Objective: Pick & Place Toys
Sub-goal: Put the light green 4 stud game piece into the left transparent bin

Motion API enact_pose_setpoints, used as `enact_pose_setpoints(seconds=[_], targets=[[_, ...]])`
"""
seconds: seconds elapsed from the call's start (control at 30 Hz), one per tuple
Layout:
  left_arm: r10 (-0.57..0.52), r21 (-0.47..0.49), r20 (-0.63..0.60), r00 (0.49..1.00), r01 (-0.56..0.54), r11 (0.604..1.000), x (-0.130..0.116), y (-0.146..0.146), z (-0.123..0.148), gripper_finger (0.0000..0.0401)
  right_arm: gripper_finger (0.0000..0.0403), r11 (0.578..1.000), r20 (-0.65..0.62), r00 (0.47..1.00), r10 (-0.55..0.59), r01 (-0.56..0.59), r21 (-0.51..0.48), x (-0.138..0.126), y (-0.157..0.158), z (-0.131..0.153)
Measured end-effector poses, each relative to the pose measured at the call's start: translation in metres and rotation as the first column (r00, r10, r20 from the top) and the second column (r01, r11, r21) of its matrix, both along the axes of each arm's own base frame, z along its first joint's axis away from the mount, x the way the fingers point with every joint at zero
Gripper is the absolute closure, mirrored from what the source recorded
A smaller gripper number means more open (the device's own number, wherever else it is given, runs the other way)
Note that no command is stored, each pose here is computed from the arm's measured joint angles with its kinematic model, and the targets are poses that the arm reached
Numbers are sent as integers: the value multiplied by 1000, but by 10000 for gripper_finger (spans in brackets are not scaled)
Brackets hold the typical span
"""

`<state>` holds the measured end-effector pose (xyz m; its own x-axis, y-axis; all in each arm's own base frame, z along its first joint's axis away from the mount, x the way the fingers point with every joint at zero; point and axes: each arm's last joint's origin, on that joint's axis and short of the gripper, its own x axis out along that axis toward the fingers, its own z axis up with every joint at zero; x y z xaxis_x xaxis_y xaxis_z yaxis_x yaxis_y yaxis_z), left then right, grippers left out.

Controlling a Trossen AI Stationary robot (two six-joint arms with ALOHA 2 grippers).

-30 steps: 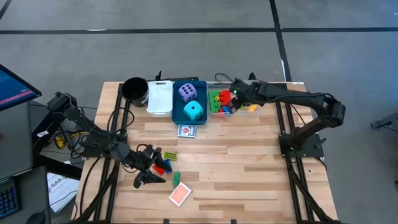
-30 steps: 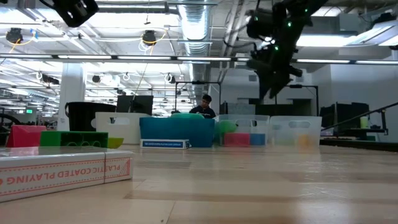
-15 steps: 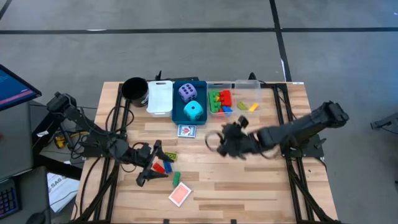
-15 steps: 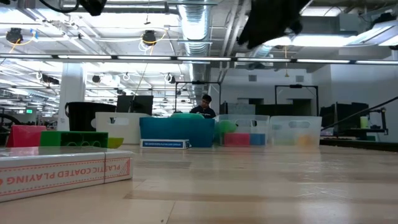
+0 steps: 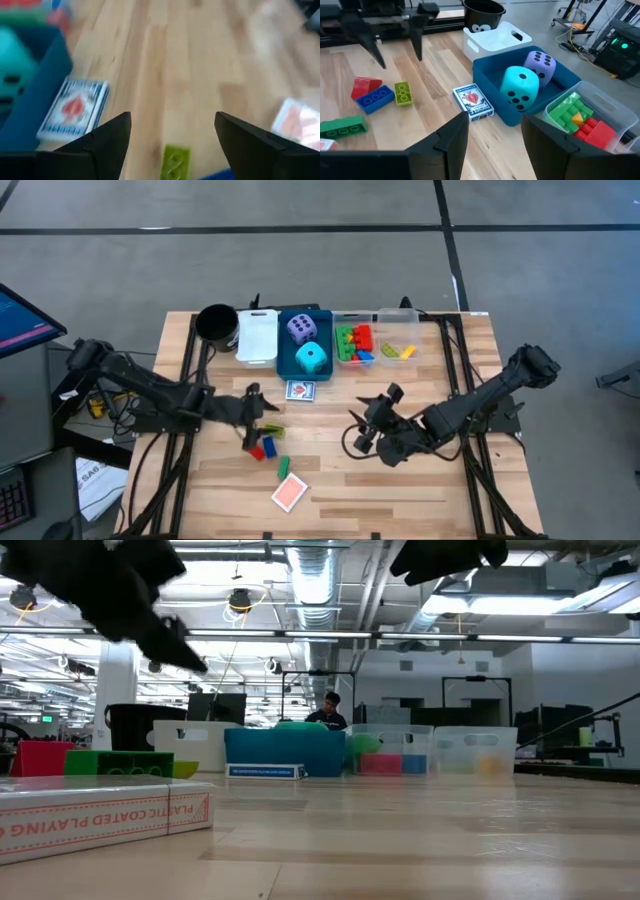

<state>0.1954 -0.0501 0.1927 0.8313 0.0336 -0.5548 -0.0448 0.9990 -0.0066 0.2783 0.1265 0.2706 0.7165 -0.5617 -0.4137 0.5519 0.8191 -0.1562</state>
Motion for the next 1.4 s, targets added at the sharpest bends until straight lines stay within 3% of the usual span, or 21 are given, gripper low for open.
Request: enact_pose_setpoints(seconds=[0.2, 0.47, 0.8, 1.4], targets=[[-24, -47, -109, 994, 19, 999, -2, 13, -8, 119, 225, 1000, -3, 1000, -12, 12, -3, 2, -4, 0], [-33, 0, -264, 964, 34, 999, -9, 15, -21, 119, 225, 999, -10, 999, -34, 34, -10, 4, -11, 0], [-20, 40, -448, 894, 42, 998, 3, 13, -58, 119, 225, 999, -8, 999, -38, 38, -6, 5, -12, 0], [-73, -24, -340, 937, 69, 997, 15, 9, -55, 119, 225, 1000, -16, 1000, -21, 21, 13, 5, -11, -1]])
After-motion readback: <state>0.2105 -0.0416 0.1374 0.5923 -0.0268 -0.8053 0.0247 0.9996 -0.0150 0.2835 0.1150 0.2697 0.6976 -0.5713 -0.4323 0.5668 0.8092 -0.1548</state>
